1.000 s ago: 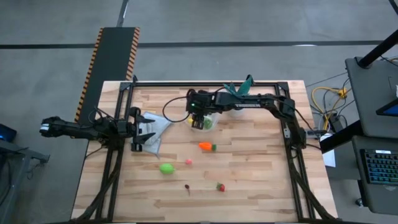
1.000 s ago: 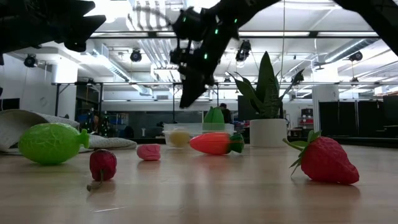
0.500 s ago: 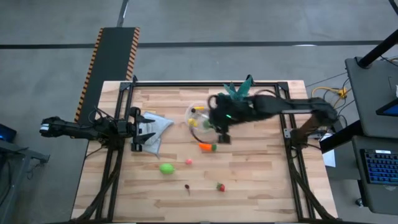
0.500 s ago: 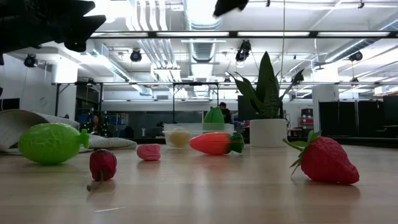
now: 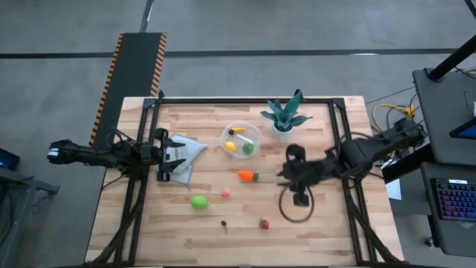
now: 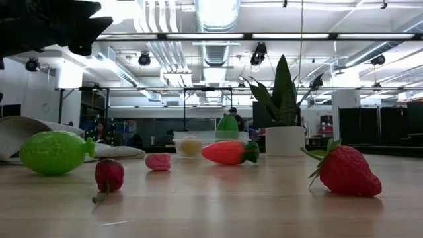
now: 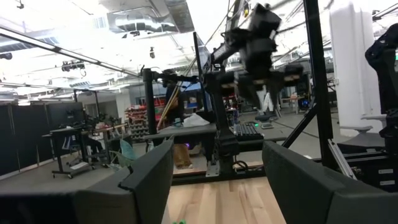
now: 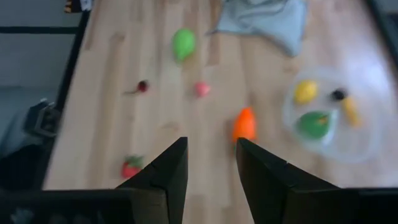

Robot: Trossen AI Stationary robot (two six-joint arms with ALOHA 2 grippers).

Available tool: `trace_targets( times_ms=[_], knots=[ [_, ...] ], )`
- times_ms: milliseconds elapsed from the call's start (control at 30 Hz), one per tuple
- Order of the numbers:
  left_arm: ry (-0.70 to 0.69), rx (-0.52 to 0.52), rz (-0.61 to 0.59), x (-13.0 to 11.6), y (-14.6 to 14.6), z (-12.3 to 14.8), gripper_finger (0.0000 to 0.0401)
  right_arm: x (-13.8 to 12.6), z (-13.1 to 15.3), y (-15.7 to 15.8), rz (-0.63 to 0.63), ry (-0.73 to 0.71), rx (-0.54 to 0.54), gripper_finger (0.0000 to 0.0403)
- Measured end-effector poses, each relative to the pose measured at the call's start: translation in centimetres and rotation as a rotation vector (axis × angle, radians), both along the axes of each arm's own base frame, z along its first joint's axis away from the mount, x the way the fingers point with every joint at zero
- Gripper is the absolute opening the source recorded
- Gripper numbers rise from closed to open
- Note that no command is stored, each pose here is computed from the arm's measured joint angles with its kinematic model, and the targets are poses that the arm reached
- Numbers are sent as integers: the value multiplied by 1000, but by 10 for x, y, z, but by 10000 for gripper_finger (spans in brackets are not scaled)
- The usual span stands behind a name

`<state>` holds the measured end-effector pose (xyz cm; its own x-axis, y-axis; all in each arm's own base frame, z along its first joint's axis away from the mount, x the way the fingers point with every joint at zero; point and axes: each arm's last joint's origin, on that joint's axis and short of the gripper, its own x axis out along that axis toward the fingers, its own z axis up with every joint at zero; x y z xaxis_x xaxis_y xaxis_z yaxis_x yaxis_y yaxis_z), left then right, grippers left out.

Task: Pick and placing Produce into tupperware
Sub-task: Put the strawberry into the transparent container

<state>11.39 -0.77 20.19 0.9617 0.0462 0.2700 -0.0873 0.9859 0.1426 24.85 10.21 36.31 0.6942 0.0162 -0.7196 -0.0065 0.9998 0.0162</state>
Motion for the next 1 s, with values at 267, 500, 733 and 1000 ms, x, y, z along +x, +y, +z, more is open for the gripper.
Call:
trace_targets(
  times_ms=[267,500,733,1000],
  knots=[
    [-14,-1,0,0,0,1,231,6,-40,35,25,24,65,127],
    [-41,-5,0,-1,0,4,231,27,-73,52,-29,90,92,123],
    [-38,-30,-8,-1,0,3,231,56,-116,68,-115,147,124,124],
    [-34,-29,-8,-1,0,3,231,67,-148,76,-255,237,203,113]
  ],
)
